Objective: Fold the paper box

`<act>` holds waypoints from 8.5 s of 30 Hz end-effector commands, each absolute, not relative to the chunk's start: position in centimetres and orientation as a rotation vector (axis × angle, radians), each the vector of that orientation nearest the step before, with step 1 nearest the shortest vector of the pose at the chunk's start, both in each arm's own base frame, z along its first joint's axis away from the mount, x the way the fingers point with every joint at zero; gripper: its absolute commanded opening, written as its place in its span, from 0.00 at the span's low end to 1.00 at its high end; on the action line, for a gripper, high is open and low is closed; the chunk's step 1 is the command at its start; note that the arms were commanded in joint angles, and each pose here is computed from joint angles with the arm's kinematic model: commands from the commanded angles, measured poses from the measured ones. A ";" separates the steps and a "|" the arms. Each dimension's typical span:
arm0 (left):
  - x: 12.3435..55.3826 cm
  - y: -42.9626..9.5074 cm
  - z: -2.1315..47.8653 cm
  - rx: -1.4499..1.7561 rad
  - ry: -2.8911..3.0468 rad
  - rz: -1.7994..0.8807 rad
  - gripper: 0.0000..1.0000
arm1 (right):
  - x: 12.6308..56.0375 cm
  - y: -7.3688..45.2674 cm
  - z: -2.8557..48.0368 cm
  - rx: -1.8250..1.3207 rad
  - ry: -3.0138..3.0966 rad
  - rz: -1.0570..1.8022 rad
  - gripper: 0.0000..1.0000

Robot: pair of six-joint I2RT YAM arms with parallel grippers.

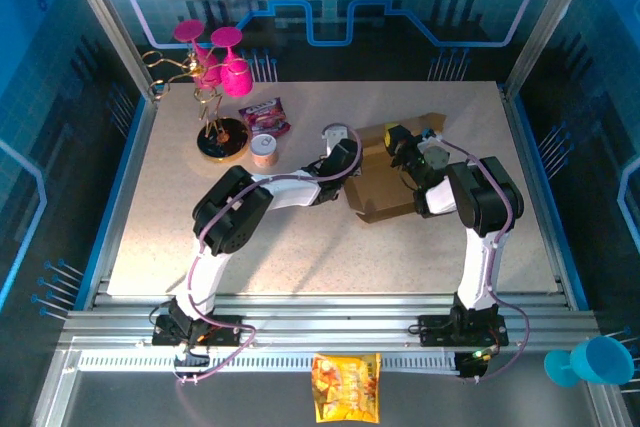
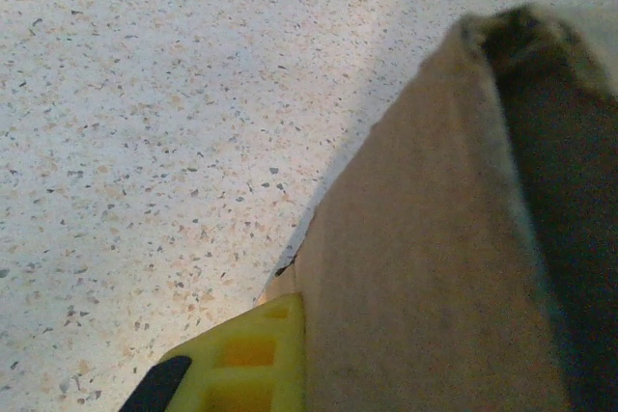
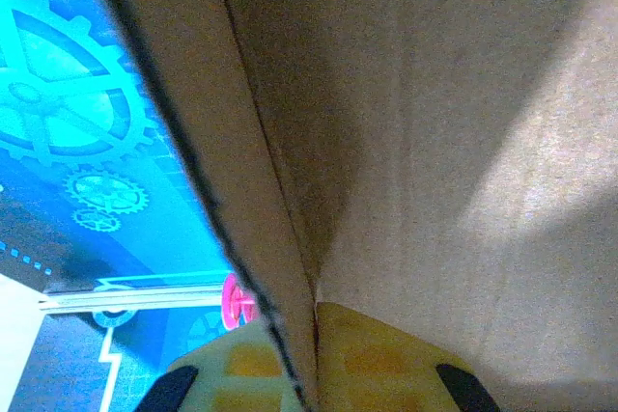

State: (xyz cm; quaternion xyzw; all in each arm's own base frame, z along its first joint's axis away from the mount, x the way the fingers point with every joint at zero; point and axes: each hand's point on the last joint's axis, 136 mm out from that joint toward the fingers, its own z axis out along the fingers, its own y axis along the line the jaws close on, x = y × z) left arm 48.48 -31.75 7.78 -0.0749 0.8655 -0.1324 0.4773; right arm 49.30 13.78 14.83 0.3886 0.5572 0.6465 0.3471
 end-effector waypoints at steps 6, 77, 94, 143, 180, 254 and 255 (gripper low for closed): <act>49.1 -31.3 6.8 -0.281 2.157 -0.278 0.00 | 48.7 15.5 12.8 1.060 1.533 1.719 0.00; 38.9 -23.8 20.0 -0.072 2.726 -0.435 0.00 | 40.8 12.4 29.9 0.602 2.385 0.916 0.45; 39.4 -24.7 20.4 -0.048 2.741 -0.467 0.00 | 41.7 14.2 28.6 0.636 2.418 0.957 0.37; 39.7 -24.6 22.6 -0.063 2.724 -0.446 0.00 | 36.4 8.7 23.1 0.796 2.221 0.878 0.43; 40.5 -25.1 23.3 -0.079 2.705 -0.473 0.00 | 37.3 14.9 21.0 0.665 2.436 0.910 0.12; 42.8 -23.0 22.4 -0.049 2.755 -0.559 0.00 | 37.3 18.3 36.5 -0.279 2.102 0.265 0.51; 43.0 -22.9 22.4 -0.024 2.749 -0.568 0.00 | 36.7 19.2 37.6 -0.351 2.065 0.420 0.61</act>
